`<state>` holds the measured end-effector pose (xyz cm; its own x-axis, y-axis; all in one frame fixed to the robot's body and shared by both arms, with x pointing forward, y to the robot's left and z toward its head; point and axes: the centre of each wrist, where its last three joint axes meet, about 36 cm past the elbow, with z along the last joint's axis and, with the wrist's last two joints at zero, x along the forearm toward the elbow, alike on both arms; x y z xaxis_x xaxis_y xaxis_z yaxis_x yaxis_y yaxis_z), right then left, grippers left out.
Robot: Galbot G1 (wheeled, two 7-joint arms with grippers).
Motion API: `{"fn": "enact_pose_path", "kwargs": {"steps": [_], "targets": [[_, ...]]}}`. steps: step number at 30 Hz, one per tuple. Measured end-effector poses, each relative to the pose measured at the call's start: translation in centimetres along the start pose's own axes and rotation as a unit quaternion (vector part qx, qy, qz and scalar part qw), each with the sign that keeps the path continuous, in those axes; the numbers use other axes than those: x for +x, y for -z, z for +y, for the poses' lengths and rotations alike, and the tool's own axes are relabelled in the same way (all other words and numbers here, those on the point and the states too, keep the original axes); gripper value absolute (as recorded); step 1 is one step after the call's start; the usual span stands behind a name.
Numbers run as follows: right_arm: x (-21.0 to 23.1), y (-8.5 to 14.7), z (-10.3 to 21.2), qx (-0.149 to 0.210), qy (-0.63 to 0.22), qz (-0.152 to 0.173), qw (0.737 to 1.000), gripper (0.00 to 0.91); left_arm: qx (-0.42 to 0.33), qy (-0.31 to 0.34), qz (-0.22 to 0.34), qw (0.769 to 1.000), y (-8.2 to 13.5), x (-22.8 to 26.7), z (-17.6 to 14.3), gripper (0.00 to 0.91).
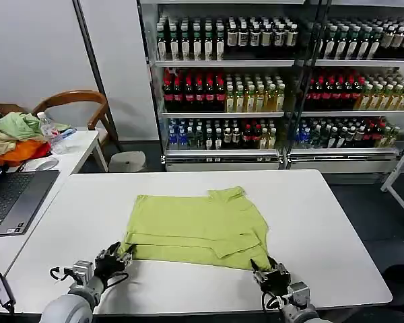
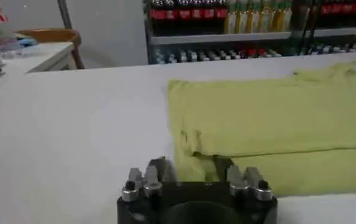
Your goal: Fold and organize the clothes.
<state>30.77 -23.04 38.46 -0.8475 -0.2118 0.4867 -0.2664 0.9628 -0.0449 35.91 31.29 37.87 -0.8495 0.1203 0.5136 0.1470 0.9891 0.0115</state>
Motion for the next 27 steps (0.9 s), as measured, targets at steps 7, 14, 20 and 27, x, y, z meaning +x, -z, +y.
{"fn": "enact_pose_path", "kwargs": {"steps": [7,14,20,27], "targets": [[0.6,0.0,0.1,0.004,0.003,0.001,1.0,0.0,-0.005,-0.008,0.003,1.0,-0.1,0.2,-0.5,0.04],[2.1,-0.1,0.2,0.019,0.01,0.0,1.0,0.0,-0.023,-0.006,0.007,1.0,-0.5,1.6,-0.7,0.04],[4.1,-0.5,0.2,0.031,0.013,0.0,0.999,0.0,-0.033,-0.003,0.015,0.999,-0.9,4.0,-0.8,0.04],[6.3,-0.6,0.3,0.037,0.013,0.008,0.999,0.0,-0.038,0.002,0.022,0.999,-1.3,7.3,-1.1,0.04]]}}
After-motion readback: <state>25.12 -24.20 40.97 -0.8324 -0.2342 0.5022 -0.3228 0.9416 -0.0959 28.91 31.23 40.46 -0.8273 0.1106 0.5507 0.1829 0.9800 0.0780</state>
